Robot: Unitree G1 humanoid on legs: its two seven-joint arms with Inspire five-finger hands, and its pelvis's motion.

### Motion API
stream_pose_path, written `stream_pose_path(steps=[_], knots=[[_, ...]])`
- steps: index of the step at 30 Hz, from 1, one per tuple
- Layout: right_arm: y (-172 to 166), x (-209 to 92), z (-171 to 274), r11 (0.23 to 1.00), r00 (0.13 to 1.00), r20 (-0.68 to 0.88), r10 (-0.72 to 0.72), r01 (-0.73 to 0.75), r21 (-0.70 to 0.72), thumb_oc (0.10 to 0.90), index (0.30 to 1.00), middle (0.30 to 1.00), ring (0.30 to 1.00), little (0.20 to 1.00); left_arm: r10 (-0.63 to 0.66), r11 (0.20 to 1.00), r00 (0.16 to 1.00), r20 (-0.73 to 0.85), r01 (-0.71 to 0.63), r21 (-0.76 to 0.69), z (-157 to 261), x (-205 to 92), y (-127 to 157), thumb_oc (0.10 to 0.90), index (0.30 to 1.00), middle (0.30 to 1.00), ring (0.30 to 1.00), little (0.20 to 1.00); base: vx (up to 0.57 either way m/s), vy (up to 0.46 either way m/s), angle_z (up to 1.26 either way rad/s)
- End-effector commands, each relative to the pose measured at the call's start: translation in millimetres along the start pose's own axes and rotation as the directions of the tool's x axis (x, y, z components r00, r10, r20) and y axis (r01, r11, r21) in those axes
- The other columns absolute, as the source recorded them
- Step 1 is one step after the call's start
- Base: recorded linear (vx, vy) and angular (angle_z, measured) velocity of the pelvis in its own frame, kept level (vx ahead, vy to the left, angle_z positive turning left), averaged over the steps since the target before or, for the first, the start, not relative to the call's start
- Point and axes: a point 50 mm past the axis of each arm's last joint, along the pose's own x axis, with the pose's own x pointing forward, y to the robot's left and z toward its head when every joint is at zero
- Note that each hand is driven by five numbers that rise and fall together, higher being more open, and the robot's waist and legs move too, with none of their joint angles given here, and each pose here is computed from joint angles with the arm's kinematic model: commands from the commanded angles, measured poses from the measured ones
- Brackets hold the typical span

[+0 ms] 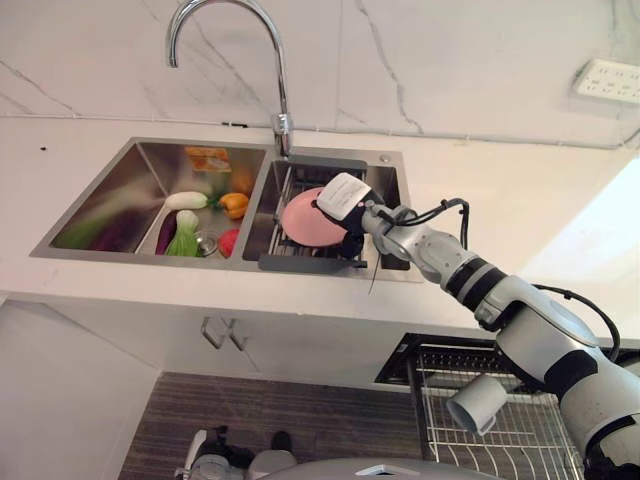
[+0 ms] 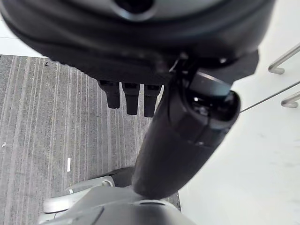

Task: Place the dishes in the dishwasher.

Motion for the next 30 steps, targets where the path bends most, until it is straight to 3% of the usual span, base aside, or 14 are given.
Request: stream_pose_path(steps=[1,10,22,30], knots=[[-72.1,9.0,-36.0,0.965,0.974,-0.099,-0.206,0.185,-0.185,0.800,0.900,0.900,0.900,0.900,-0.002,1.000,0.999,0.037,0.001,0.031,15.2,3.4,2.0,0.800,0.900,0.900,0.900,0.900,0.00,0.000,0.00],[-61.5,7.4,-49.1,0.944,0.964,-0.168,-0.207,0.151,-0.293,0.800,0.900,0.900,0.900,0.900,-0.001,1.000,1.000,0.028,0.000,0.026,12.2,2.0,-1.4,0.800,0.900,0.900,0.900,0.900,0.00,0.000,0.04],[-58.9,-2.3,-48.6,0.922,0.923,-0.189,-0.335,0.280,-0.267,0.800,0.900,0.900,0.900,0.900,0.016,1.000,0.998,0.055,-0.017,0.010,18.4,1.1,-4.9,0.800,0.900,0.900,0.900,0.900,0.00,0.000,0.00],[-50.3,-0.7,-42.4,0.929,0.921,-0.195,-0.337,0.292,-0.225,0.800,0.900,0.900,0.900,0.900,0.032,0.999,0.998,0.050,-0.032,-0.009,16.9,1.1,-3.3,0.800,0.900,0.900,0.900,0.900,0.00,0.000,0.00]])
